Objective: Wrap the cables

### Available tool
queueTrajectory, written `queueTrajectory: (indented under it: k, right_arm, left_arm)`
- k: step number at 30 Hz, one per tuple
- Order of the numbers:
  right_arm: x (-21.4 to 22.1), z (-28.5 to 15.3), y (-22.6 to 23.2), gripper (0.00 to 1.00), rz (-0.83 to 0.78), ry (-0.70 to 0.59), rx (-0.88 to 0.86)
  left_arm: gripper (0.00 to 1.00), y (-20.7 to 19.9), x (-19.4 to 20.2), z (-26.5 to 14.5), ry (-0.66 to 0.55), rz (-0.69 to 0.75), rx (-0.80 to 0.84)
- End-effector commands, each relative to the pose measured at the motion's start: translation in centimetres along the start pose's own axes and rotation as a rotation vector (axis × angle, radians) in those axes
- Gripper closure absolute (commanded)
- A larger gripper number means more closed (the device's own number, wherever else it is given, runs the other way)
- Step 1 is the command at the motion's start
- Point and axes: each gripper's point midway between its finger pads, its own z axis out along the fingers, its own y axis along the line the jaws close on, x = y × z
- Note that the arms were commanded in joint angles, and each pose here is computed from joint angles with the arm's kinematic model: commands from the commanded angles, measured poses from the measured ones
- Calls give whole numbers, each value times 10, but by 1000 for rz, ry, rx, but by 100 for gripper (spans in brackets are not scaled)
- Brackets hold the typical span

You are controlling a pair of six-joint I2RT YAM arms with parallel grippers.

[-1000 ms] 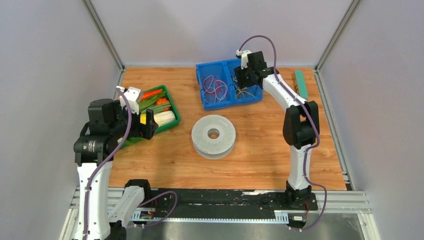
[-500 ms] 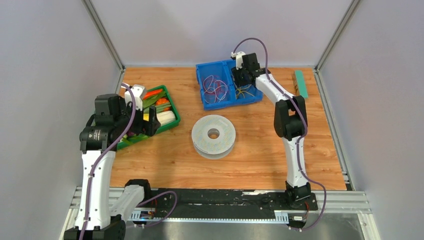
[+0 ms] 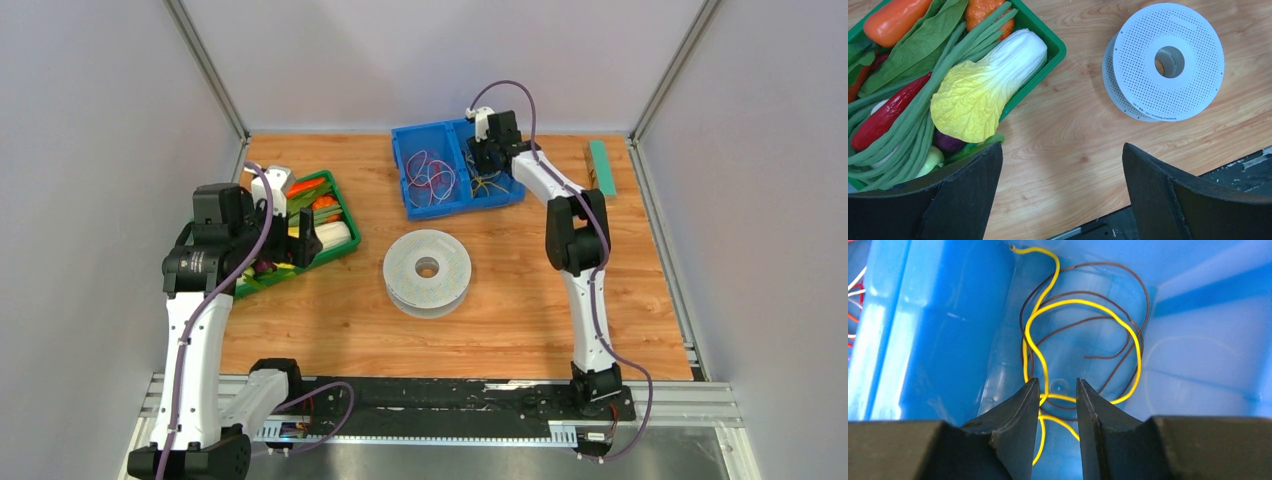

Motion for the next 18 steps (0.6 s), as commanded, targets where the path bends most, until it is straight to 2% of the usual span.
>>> queueTrajectory:
  k: [1, 9, 13, 18]
  right_arm:
    - [-26, 8, -8, 64, -23, -85, 20]
    - [-20, 17, -9, 66, -21, -79, 20]
    - [-18, 20, -13, 81, -8, -79, 29]
    - [-40, -3, -11, 100, -6, -118, 11]
  left_arm:
    - [3, 0, -9, 0, -34, 0, 2]
    - [3, 2, -9, 1, -29, -1, 0]
    - [3, 2, -7, 3, -23, -2, -1]
    - [3, 2, -7, 3, -22, -4, 1]
